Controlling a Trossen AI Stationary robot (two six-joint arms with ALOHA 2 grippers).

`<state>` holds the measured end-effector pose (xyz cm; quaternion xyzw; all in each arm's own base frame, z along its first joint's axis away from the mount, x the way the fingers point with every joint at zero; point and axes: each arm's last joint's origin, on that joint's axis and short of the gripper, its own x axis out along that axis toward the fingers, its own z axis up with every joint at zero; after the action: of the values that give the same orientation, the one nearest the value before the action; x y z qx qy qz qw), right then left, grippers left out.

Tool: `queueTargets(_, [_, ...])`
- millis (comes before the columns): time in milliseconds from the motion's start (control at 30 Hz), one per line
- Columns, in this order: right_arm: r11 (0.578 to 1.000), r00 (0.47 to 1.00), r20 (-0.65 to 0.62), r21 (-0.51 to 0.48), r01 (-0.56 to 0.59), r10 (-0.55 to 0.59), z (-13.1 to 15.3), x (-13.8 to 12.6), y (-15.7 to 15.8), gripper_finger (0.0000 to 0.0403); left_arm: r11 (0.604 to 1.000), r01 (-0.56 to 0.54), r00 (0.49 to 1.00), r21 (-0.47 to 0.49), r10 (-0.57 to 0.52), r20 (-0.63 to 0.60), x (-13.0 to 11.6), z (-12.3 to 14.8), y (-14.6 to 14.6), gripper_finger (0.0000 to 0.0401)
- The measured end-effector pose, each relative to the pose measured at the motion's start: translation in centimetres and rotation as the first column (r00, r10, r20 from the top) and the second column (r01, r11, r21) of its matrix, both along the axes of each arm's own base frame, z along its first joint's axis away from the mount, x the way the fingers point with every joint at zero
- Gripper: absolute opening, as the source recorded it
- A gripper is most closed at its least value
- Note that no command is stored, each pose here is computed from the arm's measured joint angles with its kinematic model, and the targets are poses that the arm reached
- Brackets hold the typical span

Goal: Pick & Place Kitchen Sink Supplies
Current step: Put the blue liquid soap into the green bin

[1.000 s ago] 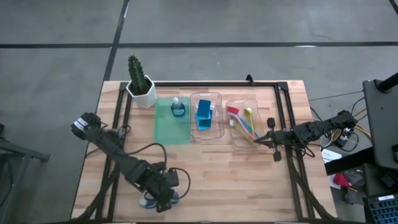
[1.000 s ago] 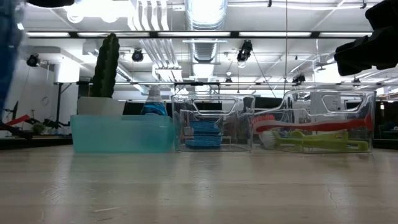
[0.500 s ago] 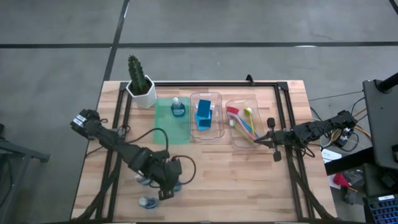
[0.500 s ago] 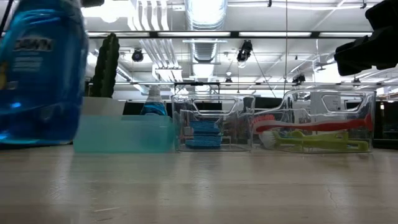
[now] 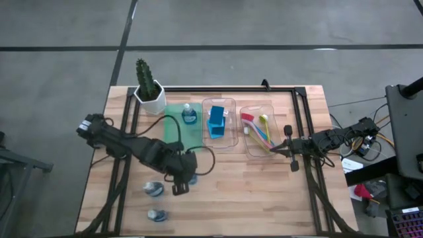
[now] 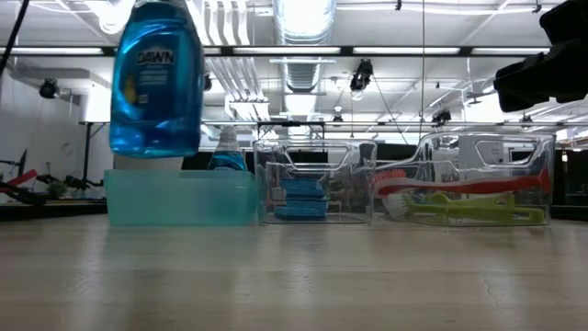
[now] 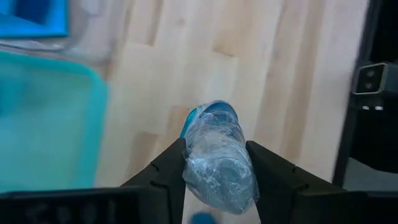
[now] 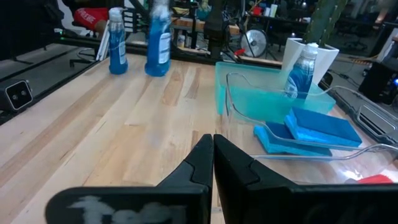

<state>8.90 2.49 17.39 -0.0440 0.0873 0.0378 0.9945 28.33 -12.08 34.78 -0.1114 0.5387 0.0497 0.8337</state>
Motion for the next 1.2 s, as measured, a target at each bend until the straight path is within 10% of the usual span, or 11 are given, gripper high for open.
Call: queueTargets(1200, [1.000,1.000,0.000,0.002,0.000,0.000,0.0,0.0,0.0,0.0008,0.953,-0.130,0.987,0.274,0.152,-0.058,0.6,3.6,14.1,0.0139])
